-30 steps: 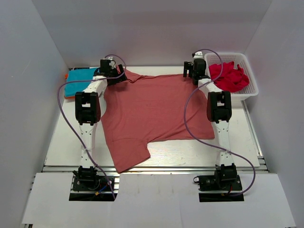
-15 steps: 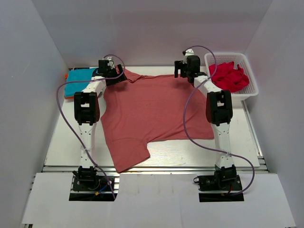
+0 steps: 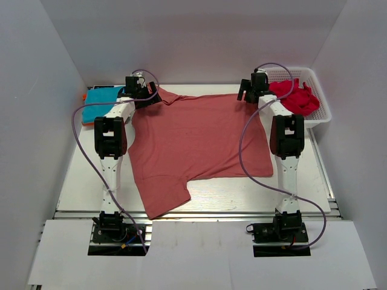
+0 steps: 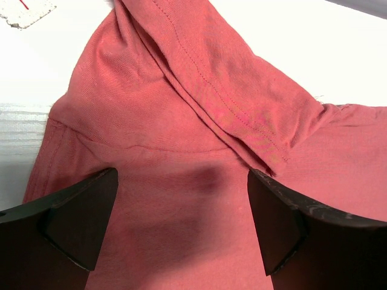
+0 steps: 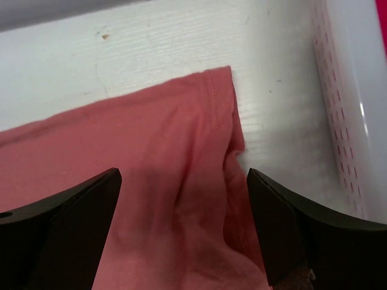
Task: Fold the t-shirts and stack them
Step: Flatten out the tshirt
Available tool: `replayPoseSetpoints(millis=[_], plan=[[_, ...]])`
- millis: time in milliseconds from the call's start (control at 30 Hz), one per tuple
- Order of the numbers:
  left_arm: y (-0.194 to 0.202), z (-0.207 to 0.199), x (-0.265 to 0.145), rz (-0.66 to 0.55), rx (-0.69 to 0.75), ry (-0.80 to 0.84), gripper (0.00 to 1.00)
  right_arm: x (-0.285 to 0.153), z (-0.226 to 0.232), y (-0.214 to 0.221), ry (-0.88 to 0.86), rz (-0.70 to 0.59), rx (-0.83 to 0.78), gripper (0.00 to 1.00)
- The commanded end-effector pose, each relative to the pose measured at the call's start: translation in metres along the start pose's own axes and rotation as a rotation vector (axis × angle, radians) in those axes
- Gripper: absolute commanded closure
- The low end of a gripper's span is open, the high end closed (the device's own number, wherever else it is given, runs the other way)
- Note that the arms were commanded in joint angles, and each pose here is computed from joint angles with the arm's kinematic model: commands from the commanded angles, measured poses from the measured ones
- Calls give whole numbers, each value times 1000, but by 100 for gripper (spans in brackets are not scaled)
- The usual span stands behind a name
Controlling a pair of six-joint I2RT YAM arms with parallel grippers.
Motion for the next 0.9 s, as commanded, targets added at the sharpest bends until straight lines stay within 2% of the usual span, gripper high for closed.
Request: replayPoseSetpoints(millis=[0, 100, 233, 367, 533, 633, 767, 867], plan=[[64, 39, 10, 222, -60, -149, 1, 8, -13, -7, 46, 6, 39, 10], [65, 39, 7, 231, -62, -152, 1, 9, -13, -14, 2, -7, 25, 10], [64, 36, 7, 228, -63, -129, 1, -5, 14, -27, -188, -50, -158, 10], [64, 33, 8, 230, -65, -94, 1, -26, 37, -42, -234, -134, -234, 10], [43, 22, -3, 166, -58, -60, 1, -40, 59, -48, -251, -165, -297, 10], [27, 13, -11, 123, -47, -34, 1, -46, 67, -39, -262, -128, -251, 10], [12, 1, -16, 91, -36, 41, 1, -50, 68, -17, -315, -4, -74, 10], [10, -12, -17, 109, -4, 102, 1, -52, 61, 5, -274, 73, -36, 10]])
Point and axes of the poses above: each gripper's point midway between its finger pads, its own x axis out along the fingers, its own z axis along the line the jaws close on, y = z × x, the point moved 8 cm from there along -x, back along the fingers, and after that the axes turned 1 degree about -x, right-handed, at the moved point
